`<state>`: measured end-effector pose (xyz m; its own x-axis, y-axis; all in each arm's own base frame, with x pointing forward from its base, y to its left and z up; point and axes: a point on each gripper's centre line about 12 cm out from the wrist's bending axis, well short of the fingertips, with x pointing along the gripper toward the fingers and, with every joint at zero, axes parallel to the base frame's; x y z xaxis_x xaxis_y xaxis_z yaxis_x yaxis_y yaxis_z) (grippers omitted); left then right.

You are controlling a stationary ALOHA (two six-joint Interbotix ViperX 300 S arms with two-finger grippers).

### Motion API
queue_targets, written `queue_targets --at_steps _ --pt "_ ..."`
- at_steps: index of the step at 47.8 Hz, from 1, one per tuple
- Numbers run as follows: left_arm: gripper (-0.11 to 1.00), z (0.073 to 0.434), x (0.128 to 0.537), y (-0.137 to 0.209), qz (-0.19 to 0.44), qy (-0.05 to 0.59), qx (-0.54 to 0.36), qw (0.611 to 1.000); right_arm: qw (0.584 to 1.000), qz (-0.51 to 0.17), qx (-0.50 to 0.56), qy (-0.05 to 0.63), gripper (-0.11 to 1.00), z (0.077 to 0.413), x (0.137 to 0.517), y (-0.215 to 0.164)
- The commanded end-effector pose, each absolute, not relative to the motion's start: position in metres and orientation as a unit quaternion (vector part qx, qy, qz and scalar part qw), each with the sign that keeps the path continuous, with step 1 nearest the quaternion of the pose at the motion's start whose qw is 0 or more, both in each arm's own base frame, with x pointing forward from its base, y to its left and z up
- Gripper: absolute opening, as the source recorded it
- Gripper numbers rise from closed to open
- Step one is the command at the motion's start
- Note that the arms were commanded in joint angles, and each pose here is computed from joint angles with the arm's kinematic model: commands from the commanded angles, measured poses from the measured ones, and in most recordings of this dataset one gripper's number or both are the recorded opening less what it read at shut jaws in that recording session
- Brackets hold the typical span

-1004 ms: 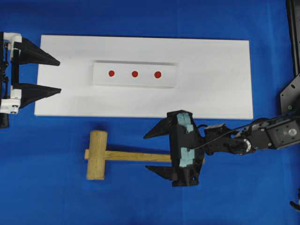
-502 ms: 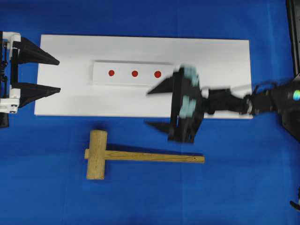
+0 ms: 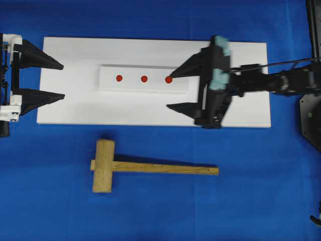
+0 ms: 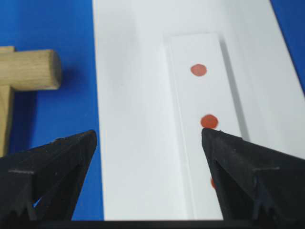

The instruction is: Hit the mark with a hammer.

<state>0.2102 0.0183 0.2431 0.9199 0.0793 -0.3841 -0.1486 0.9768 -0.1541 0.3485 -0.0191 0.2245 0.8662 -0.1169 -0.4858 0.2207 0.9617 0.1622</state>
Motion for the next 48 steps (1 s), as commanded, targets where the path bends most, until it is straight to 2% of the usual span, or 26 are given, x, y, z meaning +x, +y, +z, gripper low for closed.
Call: queue_targets --at_steps 1,14,23,38,48 --pt "0.83 0.248 0.212 0.019 0.059 0.182 -0.09 0.977 0.969 -0.086 0.106 0.205 0.82 0.25 0.334 -0.02" --pt "0.83 0.251 0.207 0.019 0.055 0.173 -0.069 0.981 0.98 -0.083 0.096 0.153 0.82 0.269 0.272 -0.019" --pt "0.82 0.252 0.195 0.018 0.049 0.157 -0.037 0.986 0.985 -0.079 0.092 0.125 0.82 0.27 0.237 -0.018" --pt "0.82 0.255 0.172 0.016 0.045 0.123 -0.007 0.991 0.988 -0.073 0.078 0.109 0.82 0.258 0.206 -0.017" --pt "0.82 0.251 0.162 0.014 0.043 0.123 0.001 0.991 0.986 -0.074 0.077 0.128 0.82 0.237 0.195 -0.017"
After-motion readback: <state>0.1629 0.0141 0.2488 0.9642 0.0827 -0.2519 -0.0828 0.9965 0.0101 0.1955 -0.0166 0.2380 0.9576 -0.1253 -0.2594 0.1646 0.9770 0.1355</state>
